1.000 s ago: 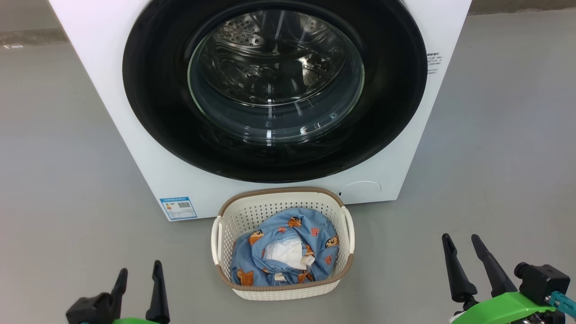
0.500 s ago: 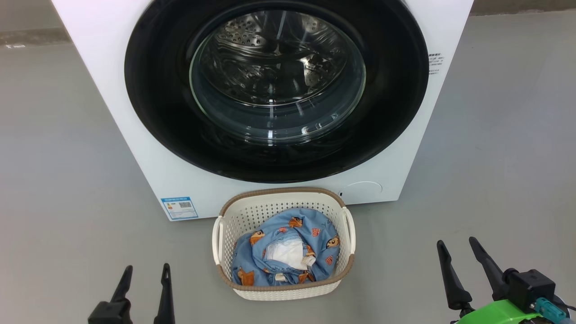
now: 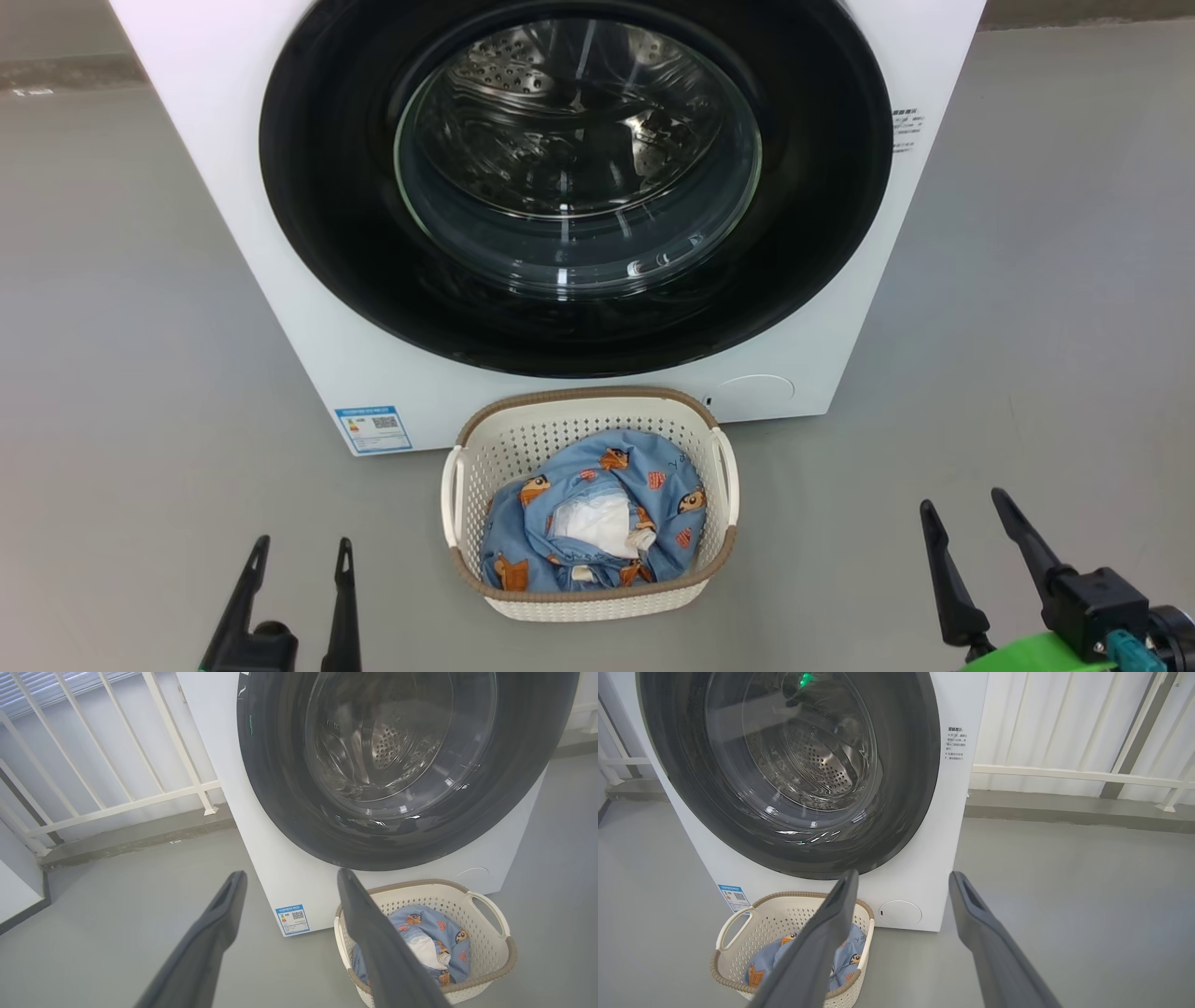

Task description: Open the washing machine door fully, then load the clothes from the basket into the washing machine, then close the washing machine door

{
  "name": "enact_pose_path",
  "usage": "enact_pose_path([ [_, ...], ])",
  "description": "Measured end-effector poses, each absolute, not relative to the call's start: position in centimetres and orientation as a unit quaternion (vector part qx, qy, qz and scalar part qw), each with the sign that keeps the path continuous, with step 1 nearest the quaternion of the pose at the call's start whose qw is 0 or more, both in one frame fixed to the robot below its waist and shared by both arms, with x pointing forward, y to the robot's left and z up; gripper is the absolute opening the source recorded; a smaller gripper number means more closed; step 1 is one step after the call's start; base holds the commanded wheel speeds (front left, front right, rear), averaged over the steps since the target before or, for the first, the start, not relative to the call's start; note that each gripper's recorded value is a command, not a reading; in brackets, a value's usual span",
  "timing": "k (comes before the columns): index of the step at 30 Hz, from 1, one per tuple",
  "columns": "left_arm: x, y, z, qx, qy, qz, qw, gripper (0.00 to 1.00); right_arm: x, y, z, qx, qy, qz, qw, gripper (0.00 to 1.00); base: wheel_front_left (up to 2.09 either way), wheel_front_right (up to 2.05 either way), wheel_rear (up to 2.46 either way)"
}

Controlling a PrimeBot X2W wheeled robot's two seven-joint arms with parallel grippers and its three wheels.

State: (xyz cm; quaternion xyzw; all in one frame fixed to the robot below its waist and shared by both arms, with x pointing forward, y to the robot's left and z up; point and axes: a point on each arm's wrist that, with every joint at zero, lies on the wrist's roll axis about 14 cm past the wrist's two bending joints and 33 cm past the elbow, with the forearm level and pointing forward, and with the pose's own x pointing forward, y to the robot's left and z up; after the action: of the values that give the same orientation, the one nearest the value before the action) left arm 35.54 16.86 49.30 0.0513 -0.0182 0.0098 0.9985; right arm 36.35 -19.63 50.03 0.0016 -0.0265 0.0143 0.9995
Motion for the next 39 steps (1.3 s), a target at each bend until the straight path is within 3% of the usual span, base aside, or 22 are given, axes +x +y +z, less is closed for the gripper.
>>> enact_pose_path([
  [27,35.25,17.66,49.10,0.061,-0.015,0.020,0.998,1.00,36.00,-19.53,49.69,0.000,-0.023,0.012,1.000,1.00,0.01,0.01,-0.02],
  [39,35.49,17.48,49.06,0.057,-0.015,0.015,0.998,1.00,35.89,-19.62,49.49,0.003,-0.020,0.008,1.000,1.00,0.68,0.68,-1.36],
])
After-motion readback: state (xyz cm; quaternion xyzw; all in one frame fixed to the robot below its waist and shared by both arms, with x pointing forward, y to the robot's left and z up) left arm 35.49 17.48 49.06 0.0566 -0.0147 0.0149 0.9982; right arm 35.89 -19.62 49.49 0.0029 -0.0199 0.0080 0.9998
